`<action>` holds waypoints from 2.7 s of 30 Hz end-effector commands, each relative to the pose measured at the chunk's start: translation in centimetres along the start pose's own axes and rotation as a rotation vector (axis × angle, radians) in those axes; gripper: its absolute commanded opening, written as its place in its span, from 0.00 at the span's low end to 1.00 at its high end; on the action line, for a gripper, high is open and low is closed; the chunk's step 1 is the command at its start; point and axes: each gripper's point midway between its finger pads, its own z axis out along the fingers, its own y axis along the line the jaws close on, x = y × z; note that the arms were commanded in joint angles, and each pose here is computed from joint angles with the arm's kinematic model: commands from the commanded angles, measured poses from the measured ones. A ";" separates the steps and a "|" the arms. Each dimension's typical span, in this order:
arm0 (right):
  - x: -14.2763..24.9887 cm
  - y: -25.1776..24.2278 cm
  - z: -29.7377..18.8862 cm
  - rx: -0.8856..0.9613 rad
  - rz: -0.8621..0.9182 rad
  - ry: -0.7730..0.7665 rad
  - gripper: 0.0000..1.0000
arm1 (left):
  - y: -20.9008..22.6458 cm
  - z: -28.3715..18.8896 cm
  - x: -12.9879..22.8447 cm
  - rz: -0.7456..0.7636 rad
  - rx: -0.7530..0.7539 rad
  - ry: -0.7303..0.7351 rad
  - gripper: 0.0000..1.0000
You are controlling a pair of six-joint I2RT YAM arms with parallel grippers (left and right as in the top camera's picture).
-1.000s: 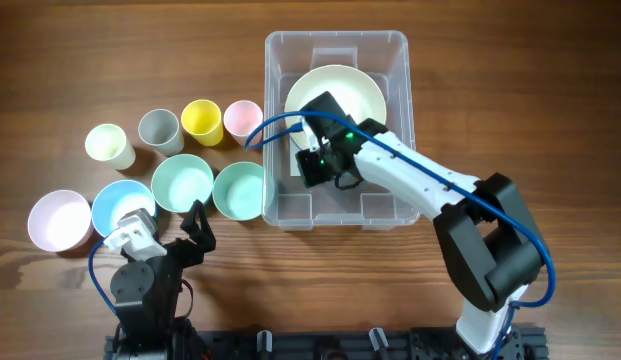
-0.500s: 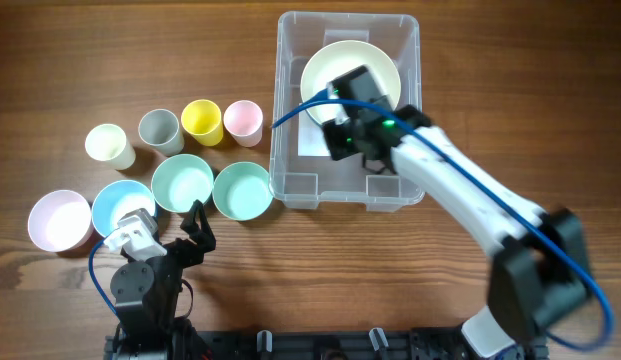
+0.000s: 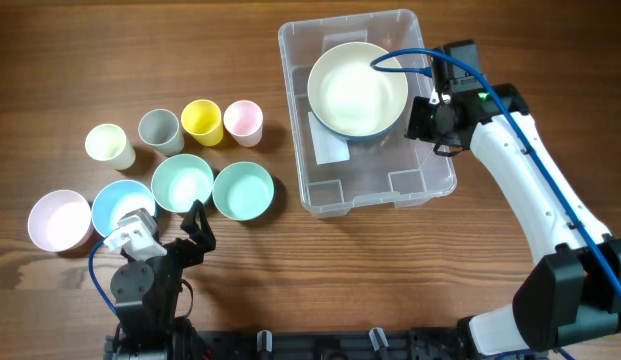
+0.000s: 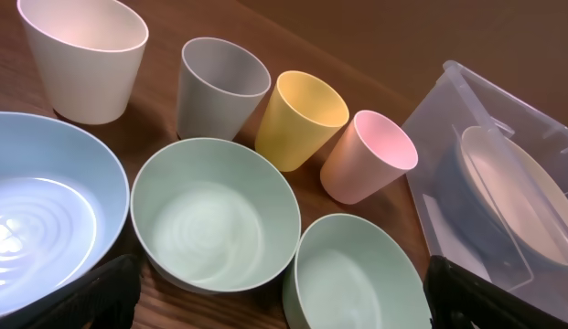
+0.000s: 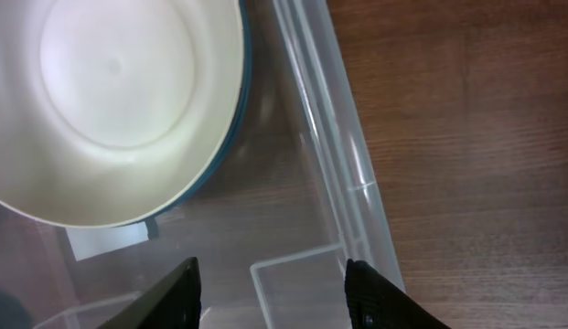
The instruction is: Pack container
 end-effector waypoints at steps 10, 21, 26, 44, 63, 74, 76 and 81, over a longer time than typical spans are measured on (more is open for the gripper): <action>-4.0 -2.4 -2.3 0.074 -0.010 -0.190 0.52 | -0.1 0.0 0.0 0.026 0.003 -0.003 1.00; 1.1 -1.3 3.4 -0.081 0.028 0.111 0.31 | -0.1 0.0 0.0 0.026 0.003 -0.003 1.00; 4.0 -2.8 3.0 0.011 0.176 0.227 0.07 | -0.1 0.0 0.0 0.026 0.003 -0.003 1.00; 0.8 -6.5 2.9 0.183 -0.114 0.088 0.07 | -0.1 0.0 0.0 0.026 0.003 -0.003 1.00; -0.1 -5.1 3.1 0.104 -0.271 0.061 0.05 | -0.1 0.0 0.0 0.026 0.003 -0.003 1.00; -1.6 -5.1 1.1 0.106 -0.137 -0.020 0.44 | -0.1 0.0 0.0 0.026 0.003 -0.003 1.00; -3.7 -5.1 -2.1 0.086 -0.106 -0.131 0.58 | -0.1 0.0 0.0 0.026 0.003 -0.003 1.00; -7.5 -7.4 -10.3 0.039 0.032 -0.405 0.81 | -0.1 0.0 0.0 0.026 0.003 -0.003 1.00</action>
